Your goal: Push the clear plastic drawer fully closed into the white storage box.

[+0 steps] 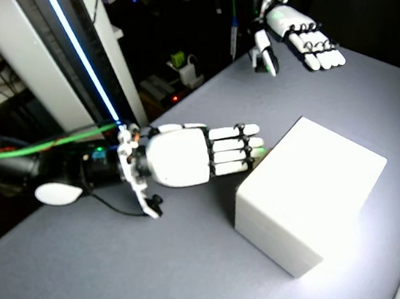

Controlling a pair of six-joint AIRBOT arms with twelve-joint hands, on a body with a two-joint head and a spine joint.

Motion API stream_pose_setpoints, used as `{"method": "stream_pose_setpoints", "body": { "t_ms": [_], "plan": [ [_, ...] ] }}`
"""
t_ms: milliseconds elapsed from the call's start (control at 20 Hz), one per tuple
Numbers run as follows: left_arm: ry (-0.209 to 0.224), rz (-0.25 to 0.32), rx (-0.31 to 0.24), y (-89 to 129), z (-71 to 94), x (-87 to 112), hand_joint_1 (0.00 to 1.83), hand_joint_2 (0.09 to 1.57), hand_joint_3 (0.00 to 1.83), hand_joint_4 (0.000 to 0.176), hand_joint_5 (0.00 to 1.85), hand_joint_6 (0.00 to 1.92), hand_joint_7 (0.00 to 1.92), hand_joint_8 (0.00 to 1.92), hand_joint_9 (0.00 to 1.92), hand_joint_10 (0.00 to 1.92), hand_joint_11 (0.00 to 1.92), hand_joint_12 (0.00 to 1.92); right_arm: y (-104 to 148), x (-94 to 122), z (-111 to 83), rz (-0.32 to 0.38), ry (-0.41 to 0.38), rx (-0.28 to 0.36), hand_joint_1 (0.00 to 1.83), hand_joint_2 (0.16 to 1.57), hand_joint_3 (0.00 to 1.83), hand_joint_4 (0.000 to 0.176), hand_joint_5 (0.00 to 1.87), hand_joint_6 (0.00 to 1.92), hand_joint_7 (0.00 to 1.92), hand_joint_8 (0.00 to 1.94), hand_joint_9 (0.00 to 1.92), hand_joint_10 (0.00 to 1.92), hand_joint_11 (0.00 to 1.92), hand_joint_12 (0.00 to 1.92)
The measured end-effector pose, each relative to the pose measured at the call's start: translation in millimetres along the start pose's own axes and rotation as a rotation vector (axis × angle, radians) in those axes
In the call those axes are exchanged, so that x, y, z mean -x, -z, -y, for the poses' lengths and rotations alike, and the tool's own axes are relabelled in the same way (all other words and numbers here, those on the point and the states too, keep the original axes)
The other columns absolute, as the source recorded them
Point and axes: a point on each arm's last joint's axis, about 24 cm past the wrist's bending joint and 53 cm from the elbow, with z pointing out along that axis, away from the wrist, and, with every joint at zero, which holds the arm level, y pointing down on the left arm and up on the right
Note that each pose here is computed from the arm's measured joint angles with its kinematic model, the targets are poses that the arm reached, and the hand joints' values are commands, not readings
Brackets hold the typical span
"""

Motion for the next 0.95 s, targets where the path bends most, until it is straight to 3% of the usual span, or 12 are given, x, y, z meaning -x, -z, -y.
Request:
{"method": "stream_pose_setpoints", "body": {
  "t_ms": [50, 100, 300, 400, 450, 500, 550, 600, 700, 800, 900, 950],
  "plan": [
    [-0.001, 0.002, 0.001, 1.0, -0.6, 0.6, 0.53, 1.44, 0.00, 0.013, 0.00, 0.00, 0.00, 0.00, 0.00, 0.00, 0.00, 0.00, 2.8, -0.6, -2.2, -0.002, -0.005, 0.010, 0.18, 1.36, 0.00, 0.020, 0.00, 0.00, 0.00, 0.00, 0.01, 0.00, 0.05, 0.03],
    [-0.001, 0.007, 0.008, 3.1, -2.6, 1.8, 0.54, 1.44, 0.00, 0.002, 0.00, 0.00, 0.00, 0.00, 0.00, 0.00, 0.00, 0.00, 6.3, -1.9, -8.2, -0.004, -0.009, 0.029, 0.19, 1.36, 0.00, 0.000, 0.01, 0.00, 0.00, 0.00, 0.02, 0.00, 0.01, 0.14],
    [0.012, 0.022, 0.020, 6.3, -4.7, 4.0, 0.56, 1.44, 0.00, 0.010, 0.00, 0.00, 0.00, 0.00, 0.00, 0.00, 0.00, 0.00, 26.6, -4.8, -21.2, -0.025, -0.017, 0.070, 0.26, 1.37, 0.00, 0.000, 0.03, 0.00, 0.00, 0.00, 0.10, 0.01, 0.00, 0.35],
    [0.012, 0.023, 0.014, 6.6, -3.3, 4.4, 0.53, 1.45, 0.00, 0.008, 0.00, 0.00, 0.00, 0.00, 0.00, 0.00, 0.00, 0.00, 44.5, -6.6, -12.1, -0.031, -0.050, 0.041, 0.22, 1.36, 0.00, 0.000, 0.06, 0.01, 0.00, 0.00, 0.08, 0.00, 0.00, 0.55],
    [0.016, 0.028, 0.017, 7.7, -3.3, 5.0, 0.48, 1.46, 0.00, 0.006, 0.00, 0.00, 0.00, 0.00, 0.00, 0.00, 0.00, 0.00, 55.9, -4.6, -8.7, -0.032, -0.051, 0.020, 0.21, 1.37, 0.00, 0.000, 0.06, 0.00, 0.00, 0.00, 0.04, 0.01, 0.00, 0.41],
    [0.011, 0.029, 0.015, 9.1, -3.4, 6.4, 0.48, 1.46, 0.00, 0.006, 0.00, 0.00, 0.00, 0.00, 0.00, 0.00, 0.00, 0.00, 63.3, -1.0, -8.2, -0.024, -0.053, 0.014, 0.21, 1.37, 0.00, 0.000, 0.06, 0.00, 0.00, 0.00, 0.04, 0.01, 0.00, 0.41],
    [0.012, 0.033, 0.017, 11.5, -3.1, 7.4, 0.49, 1.45, 0.00, 0.003, 0.00, 0.00, 0.00, 0.00, 0.00, 0.00, 0.00, 0.00, 73.7, 8.5, -8.0, 0.009, -0.069, 0.008, 0.22, 1.37, 0.00, 0.000, 0.01, 0.00, 0.00, 0.00, 0.01, 0.00, 0.00, 0.15],
    [0.013, 0.038, 0.012, 12.2, -1.0, 8.7, 0.51, 1.44, 0.00, 0.001, 0.00, 0.00, 0.00, 0.00, 0.00, 0.00, 0.00, 0.00, 81.3, 15.9, -6.8, 0.033, -0.074, -0.002, 0.24, 1.36, 0.00, 0.000, 0.01, 0.00, 0.00, 0.00, 0.00, 0.00, 0.00, 0.03],
    [0.010, 0.050, 0.003, 14.3, 1.0, 12.2, 0.46, 1.42, 0.00, 0.000, 0.00, 0.00, 0.00, 0.00, 0.00, 0.00, 0.00, 0.00, 99.9, 34.8, -5.5, 0.093, -0.034, -0.033, 0.18, 1.37, 0.00, 0.000, 0.00, 0.00, 0.00, 0.00, 0.00, 0.00, 0.00, 0.00],
    [0.010, 0.064, 0.002, 14.5, 1.2, 15.7, 0.37, 1.36, 0.00, 0.040, 0.00, 0.00, 0.00, 0.00, 0.00, 0.00, 0.00, 0.00, 118.8, 50.8, 0.0, 0.150, -0.004, -0.074, 0.13, 1.34, 0.00, 0.004, 0.00, 0.00, 0.00, 0.00, 0.00, 0.00, 0.00, 0.00],
    [0.009, 0.067, -0.005, 14.6, 2.8, 16.2, 0.32, 1.34, 0.00, 0.049, 0.00, 0.00, 0.00, 0.00, 0.00, 0.00, 0.00, 0.00, 135.5, 66.2, 9.1, 0.206, 0.017, -0.124, 0.04, 1.35, 0.00, 0.000, 0.00, 0.00, 0.00, 0.00, 0.00, 0.00, 0.00, 0.00],
    [0.009, 0.066, -0.008, 14.6, 3.6, 16.0, 0.14, 1.30, 0.00, 0.047, 0.00, 0.00, 0.00, 0.00, 0.00, 0.00, 0.00, 0.00, 149.1, 76.3, 17.0, 0.248, 0.027, -0.164, 0.00, 1.34, 0.00, 0.000, 0.00, 0.00, 0.00, 0.00, 0.00, 0.00, 0.00, 0.00]
  ]
}}
